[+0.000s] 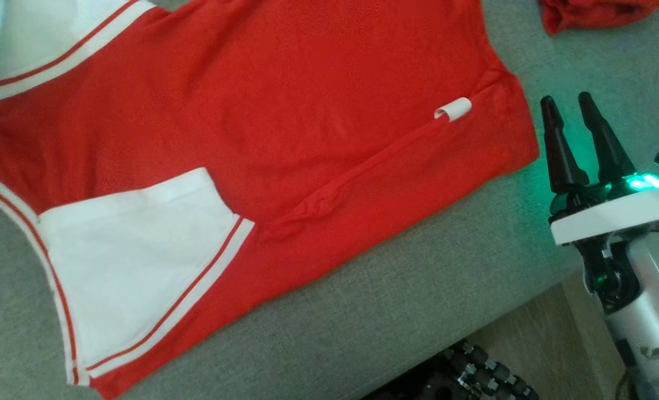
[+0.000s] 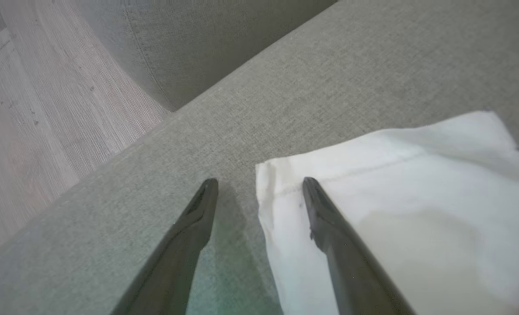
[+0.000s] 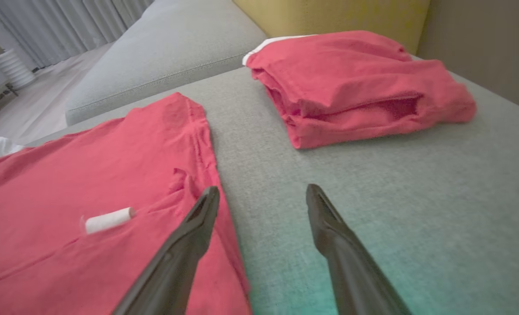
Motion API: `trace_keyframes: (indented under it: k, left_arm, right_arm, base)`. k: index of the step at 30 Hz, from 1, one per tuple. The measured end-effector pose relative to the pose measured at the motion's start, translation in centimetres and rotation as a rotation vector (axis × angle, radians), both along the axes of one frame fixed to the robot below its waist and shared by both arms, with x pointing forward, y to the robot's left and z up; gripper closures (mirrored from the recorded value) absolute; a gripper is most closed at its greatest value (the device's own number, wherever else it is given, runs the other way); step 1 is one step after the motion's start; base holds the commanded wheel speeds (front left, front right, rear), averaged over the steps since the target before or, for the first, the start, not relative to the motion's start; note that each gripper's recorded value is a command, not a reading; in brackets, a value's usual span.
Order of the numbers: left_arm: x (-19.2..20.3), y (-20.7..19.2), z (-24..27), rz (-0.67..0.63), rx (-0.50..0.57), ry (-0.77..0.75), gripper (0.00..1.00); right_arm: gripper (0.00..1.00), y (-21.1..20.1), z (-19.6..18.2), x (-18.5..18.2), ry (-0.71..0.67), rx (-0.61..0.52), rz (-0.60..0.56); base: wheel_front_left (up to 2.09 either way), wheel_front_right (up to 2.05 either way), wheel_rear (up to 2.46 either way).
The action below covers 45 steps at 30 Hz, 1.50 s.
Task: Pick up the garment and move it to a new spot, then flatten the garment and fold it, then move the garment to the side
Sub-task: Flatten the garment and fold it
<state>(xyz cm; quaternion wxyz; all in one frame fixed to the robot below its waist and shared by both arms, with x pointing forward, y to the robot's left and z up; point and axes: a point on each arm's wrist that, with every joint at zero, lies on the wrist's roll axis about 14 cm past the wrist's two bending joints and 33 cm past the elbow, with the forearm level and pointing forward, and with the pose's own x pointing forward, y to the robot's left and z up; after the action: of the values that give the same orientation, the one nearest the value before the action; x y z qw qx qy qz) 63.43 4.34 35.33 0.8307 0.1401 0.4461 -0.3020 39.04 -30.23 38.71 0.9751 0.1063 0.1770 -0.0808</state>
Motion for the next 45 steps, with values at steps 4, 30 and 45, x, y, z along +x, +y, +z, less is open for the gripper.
trace_keyframes:
  k: [4, 30, 45]
  left_arm:
    - [0.5, 0.1, -0.2, 0.004, 0.004, 0.004, 0.24]
    - [1.2, 0.6, 3.3, -0.085, -0.095, -0.186, 1.00]
    - [0.7, 2.9, 3.4, -0.083, -0.066, -0.207, 1.00]
  right_arm:
    - [0.00, -0.7, -0.1, -0.7, 0.006, -0.009, -0.024]
    - [0.00, 2.0, 0.4, 14.4, 0.173, -0.236, 0.355]
    - [0.61, 6.0, -2.2, 17.5, 0.279, -0.233, 0.478]
  base:
    - [0.00, 0.00, 0.00]
    - [0.00, 0.00, 0.00]
    - [0.00, 0.00, 0.00]
